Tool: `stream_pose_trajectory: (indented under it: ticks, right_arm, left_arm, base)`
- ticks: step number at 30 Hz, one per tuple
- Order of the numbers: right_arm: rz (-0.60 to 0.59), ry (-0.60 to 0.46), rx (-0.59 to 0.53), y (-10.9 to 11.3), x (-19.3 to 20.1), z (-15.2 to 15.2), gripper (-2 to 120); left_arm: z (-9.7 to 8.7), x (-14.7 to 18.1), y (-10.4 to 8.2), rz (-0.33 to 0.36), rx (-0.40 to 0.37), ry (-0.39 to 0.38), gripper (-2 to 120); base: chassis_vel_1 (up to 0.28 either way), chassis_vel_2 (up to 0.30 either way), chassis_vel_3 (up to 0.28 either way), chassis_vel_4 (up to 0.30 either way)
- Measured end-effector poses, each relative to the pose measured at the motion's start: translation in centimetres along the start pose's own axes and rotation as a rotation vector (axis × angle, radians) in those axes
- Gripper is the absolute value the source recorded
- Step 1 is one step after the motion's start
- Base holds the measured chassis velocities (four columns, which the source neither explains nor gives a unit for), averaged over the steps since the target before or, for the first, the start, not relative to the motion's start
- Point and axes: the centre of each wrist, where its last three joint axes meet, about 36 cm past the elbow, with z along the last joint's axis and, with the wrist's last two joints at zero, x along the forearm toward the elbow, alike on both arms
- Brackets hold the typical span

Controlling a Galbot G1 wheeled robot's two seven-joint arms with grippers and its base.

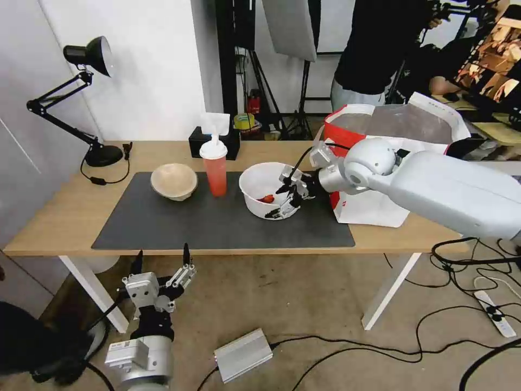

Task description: Pick up the trash from the table and place it into the takeout bag.

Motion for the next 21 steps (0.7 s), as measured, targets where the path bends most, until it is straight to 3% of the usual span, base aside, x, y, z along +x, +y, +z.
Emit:
stream_pose_trajectory:
  ticks: [21]
  right_arm:
    - [-0.023, 0.008, -0.005, -0.2, -1.6, 1.9, 100]
  left_arm:
    - [0.5, -0.4, -0.6, 0.003, 0.013, 0.004, 100]
  base:
    - [0.000, 0.000, 0.000, 0.000]
